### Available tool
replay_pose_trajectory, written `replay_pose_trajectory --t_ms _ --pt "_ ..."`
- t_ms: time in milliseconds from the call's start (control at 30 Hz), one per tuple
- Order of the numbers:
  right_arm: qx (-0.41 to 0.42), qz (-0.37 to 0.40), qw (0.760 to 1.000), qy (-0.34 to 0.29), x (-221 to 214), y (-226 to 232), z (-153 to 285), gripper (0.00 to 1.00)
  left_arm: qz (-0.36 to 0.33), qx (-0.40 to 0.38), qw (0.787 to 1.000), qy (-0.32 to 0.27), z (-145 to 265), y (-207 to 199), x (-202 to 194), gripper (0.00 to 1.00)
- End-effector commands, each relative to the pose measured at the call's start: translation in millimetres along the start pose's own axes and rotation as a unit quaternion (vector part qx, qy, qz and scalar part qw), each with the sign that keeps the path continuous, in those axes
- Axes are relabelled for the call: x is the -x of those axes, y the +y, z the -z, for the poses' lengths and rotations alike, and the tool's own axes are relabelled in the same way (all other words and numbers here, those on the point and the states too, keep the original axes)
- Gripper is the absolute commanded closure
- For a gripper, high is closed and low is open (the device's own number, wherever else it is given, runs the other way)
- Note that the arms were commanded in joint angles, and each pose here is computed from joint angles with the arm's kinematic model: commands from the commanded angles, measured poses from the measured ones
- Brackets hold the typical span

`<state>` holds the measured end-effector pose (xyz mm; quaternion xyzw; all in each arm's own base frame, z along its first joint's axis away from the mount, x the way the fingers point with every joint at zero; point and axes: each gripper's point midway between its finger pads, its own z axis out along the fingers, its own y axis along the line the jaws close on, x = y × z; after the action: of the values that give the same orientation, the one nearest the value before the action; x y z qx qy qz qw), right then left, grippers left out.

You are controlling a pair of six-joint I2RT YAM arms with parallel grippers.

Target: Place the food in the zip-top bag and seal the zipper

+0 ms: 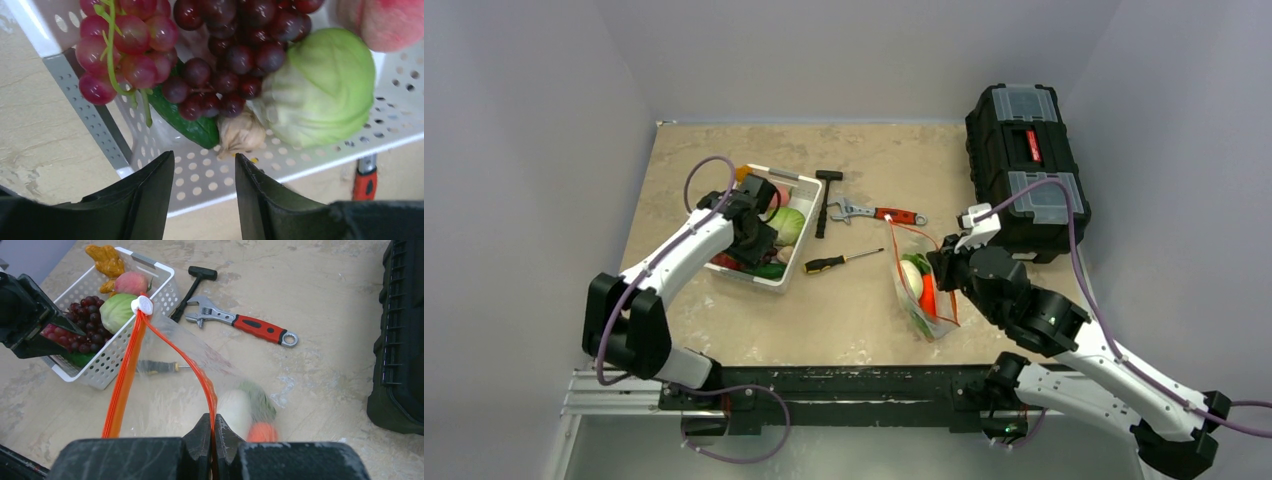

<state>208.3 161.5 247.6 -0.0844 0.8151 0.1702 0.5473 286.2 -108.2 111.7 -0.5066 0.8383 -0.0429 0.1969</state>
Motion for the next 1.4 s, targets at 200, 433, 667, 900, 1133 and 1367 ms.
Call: replay_pose_trajectory --t_ms 200,433,667,900,1133,1367 --pt "0.019 -0.010 0.999 -0.023 11.7 7.1 2.1 1.00 0.049 0.127 0.990 -0.024 -25.3 15.6 5.1 0.60" --pt "0.021 -0.011 0.999 -0.024 12.0 7.8 1.8 1.00 0.053 0.140 0.989 -0.004 -35.5 15.3 -5.0 0.63" --pt "0.020 -0.010 0.999 -0.024 12.1 7.8 1.5 1.00 0.074 0.154 0.985 0.010 -50.6 18.5 -16.0 0.65" --pt "0.016 -0.011 0.999 -0.026 12.9 6.1 1.9 1.00 0.086 0.176 0.980 0.030 -74.5 25.3 -31.0 0.62" --pt "0.016 -0.012 0.999 -0.026 12.9 6.5 1.4 1.00 0.091 0.188 0.978 0.024 -93.8 37.9 -33.8 0.51" --pt "0.015 -0.011 1.000 -0.025 11.9 5.8 1.3 1.00 0.084 0.188 0.978 0.015 -97.3 43.8 -28.8 0.64"
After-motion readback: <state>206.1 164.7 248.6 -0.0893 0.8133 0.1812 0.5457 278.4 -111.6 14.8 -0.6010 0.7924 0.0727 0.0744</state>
